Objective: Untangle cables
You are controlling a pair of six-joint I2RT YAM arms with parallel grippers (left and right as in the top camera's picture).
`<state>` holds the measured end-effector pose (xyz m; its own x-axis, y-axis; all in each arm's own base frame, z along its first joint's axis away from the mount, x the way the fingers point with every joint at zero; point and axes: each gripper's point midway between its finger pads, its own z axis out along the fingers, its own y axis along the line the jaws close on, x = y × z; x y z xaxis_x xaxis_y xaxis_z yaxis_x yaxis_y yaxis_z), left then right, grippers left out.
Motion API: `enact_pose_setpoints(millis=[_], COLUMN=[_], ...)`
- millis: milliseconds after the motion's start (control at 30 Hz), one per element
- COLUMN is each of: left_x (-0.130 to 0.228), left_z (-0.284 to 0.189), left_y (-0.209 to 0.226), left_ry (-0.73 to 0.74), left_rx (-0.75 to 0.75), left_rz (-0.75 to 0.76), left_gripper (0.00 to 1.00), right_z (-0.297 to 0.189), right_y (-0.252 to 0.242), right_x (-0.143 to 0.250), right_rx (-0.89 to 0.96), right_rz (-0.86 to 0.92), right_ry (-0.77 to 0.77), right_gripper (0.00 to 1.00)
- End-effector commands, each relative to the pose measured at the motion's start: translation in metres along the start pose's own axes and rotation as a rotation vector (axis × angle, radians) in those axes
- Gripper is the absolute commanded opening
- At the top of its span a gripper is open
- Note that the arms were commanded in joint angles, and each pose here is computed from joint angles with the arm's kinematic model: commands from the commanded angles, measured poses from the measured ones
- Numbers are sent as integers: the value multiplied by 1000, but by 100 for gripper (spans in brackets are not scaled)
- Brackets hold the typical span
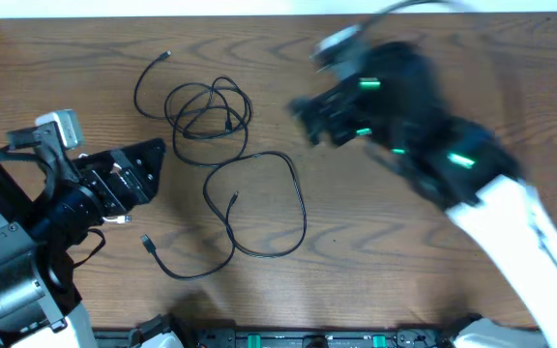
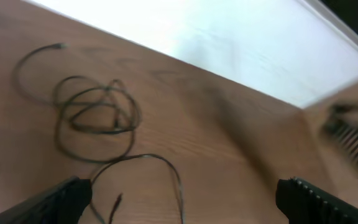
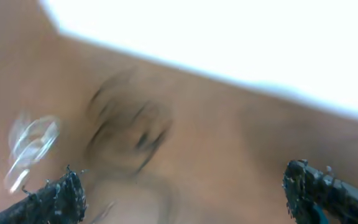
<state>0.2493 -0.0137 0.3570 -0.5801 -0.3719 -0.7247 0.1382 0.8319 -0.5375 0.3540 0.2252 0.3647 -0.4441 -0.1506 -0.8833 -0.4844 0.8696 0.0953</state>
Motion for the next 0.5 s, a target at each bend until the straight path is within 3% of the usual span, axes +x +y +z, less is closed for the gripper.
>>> enact_pose_setpoints(millis=[0, 133, 267, 400, 467], left_x=[11, 24, 30, 38, 56], left_z=[-6, -4, 7, 19, 26], left_y=[-43, -63, -48, -2, 9], left_ry=[16, 52, 89, 135, 207], left_rx=[179, 232, 124, -126, -168], left_rz=[196, 272, 275, 0, -93], left_gripper=[99, 99, 100, 99, 99], right_z=[-80, -133, -134, -116, -111], right_y=[-69, -83, -71, -72, -74], right_x=[-58, -89, -82, -63, -61], right_rx=[331, 374, 298, 288, 293], right_rz=[19, 44, 26, 35, 81], right_ry=[-262, -436, -408, -311, -305], right_gripper=[99, 99, 99, 99, 99])
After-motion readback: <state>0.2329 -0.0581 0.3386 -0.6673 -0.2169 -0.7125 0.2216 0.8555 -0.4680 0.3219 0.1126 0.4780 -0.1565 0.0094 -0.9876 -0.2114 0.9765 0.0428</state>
